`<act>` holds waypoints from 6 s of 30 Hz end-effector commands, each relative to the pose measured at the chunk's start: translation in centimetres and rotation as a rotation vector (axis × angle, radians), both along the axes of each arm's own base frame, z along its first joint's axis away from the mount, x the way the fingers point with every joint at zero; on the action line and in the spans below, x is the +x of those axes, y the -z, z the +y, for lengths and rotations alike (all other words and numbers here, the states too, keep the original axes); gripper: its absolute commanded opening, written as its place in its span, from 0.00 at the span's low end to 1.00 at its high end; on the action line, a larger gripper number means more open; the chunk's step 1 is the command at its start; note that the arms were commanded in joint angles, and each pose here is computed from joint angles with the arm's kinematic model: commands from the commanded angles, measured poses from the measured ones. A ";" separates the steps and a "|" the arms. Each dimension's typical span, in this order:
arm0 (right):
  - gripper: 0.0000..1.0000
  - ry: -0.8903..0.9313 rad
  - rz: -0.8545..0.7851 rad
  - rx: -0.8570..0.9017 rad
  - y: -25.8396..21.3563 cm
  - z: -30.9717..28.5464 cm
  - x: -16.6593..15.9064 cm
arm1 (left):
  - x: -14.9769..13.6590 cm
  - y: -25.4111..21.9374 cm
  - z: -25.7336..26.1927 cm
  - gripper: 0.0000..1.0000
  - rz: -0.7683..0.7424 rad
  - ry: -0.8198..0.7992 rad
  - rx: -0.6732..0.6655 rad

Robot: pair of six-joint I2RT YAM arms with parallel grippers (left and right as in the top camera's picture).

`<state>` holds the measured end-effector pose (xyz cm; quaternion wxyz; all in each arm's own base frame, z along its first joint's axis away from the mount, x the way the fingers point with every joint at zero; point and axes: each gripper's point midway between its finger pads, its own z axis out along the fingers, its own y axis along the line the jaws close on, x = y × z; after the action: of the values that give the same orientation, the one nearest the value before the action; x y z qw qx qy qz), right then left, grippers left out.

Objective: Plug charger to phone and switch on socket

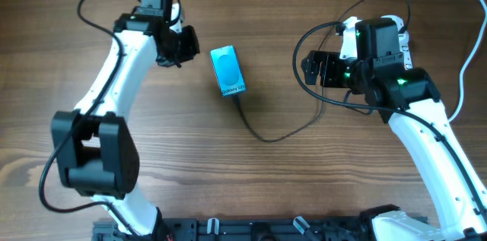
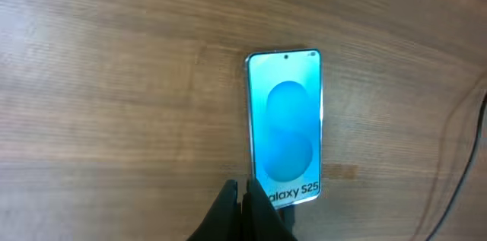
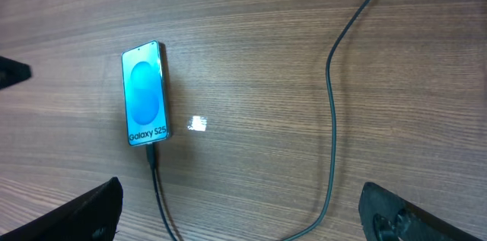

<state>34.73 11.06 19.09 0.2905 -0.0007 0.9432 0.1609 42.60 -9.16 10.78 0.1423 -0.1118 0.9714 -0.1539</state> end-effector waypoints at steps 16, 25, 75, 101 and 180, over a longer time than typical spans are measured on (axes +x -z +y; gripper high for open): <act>0.20 0.074 -0.123 -0.049 -6.8 -1.5 1.5 | -0.4 -0.2 6.2 1.00 0.044 -0.160 0.046; 0.76 0.294 -0.136 -0.042 -10.9 -11.2 2.1 | -0.4 -0.2 6.2 1.00 0.044 -0.160 0.046; 1.00 0.542 0.254 -0.190 16.9 -31.6 8.7 | -0.4 -0.2 6.2 1.00 0.044 -0.160 0.046; 1.00 0.593 0.214 -0.139 17.5 -32.0 10.1 | -0.4 -0.2 6.2 1.00 0.044 -0.160 0.046; 1.00 0.562 0.229 -0.185 18.4 -31.4 9.1 | -0.4 -0.2 6.2 1.00 0.044 -0.160 0.046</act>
<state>45.21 -20.47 1.64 0.2376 0.2585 0.9363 0.0063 41.92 -3.13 10.17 0.1234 -0.1914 0.9664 -0.1187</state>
